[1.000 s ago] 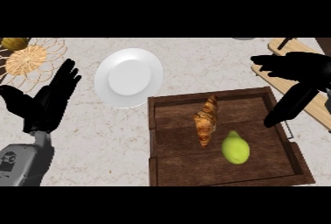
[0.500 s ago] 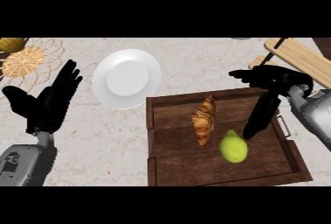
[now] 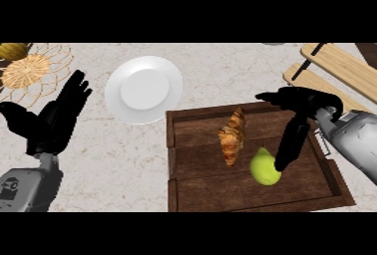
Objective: Pick the pear from the tray and place it in the tiered shelf
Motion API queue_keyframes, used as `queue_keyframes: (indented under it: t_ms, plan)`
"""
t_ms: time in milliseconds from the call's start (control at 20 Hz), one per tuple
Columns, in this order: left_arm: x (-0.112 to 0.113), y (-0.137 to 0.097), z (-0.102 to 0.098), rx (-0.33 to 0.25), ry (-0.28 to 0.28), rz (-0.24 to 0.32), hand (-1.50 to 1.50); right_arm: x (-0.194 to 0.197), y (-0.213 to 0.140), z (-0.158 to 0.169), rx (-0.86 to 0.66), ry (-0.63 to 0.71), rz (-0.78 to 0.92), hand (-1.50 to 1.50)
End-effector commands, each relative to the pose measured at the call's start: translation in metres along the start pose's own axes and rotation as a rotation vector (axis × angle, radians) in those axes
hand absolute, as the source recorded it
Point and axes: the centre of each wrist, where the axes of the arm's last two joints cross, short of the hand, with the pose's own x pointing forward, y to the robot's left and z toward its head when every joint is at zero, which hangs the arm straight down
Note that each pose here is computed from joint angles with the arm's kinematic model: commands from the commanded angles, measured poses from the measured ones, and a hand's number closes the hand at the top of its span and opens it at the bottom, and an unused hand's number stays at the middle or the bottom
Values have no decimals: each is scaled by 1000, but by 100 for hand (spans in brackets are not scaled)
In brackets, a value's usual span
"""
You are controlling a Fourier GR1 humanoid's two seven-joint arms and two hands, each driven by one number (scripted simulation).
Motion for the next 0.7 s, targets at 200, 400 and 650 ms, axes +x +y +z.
queue_keyframes:
  t_ms: [200,400,650]
  plan:
    - [-6,1,-2,3,7,5,0,0,26,-7,44,131,64,-150]
    - [-8,7,-12,9,-9,0,0,-15,28,-26,54,134,39,-150]
    - [-1,0,-5,10,-6,-9,0,-4,52,-18,31,131,38,-150]
